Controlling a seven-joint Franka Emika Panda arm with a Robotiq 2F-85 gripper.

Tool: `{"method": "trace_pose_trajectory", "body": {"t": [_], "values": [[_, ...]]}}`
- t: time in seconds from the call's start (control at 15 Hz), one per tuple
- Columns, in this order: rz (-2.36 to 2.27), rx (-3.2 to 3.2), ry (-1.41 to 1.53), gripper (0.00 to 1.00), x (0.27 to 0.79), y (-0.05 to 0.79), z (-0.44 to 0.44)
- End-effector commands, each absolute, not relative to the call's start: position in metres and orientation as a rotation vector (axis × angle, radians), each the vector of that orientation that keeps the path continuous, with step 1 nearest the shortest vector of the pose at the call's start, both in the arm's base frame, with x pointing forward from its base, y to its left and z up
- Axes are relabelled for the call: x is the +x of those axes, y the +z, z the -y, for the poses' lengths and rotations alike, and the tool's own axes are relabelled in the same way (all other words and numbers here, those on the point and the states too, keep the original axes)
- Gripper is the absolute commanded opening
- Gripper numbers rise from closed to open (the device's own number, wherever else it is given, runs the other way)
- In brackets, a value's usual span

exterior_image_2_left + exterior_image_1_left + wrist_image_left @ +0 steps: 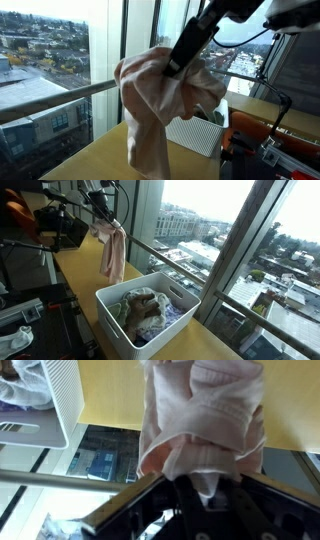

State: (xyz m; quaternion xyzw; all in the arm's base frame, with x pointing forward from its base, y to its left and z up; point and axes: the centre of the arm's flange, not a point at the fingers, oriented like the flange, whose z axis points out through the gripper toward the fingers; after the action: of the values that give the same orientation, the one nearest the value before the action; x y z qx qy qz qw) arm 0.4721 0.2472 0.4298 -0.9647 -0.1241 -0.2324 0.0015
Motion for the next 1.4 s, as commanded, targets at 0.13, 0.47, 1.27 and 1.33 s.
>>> {"method": "trace_pose_trajectory", "body": {"t": [0.13, 0.47, 1.27, 1.33], "values": [[0.324, -2.992, -0.508, 0.04, 0.513, 0.304, -0.214], [0.289, -2.975, -0.345, 0.04, 0.543, 0.226, -0.189], [0.31, -2.952, -0.191, 0.04, 0.561, 0.144, -0.218], [0.318, -2.961, -0.179, 0.04, 0.56, 0.139, -0.221]]}}
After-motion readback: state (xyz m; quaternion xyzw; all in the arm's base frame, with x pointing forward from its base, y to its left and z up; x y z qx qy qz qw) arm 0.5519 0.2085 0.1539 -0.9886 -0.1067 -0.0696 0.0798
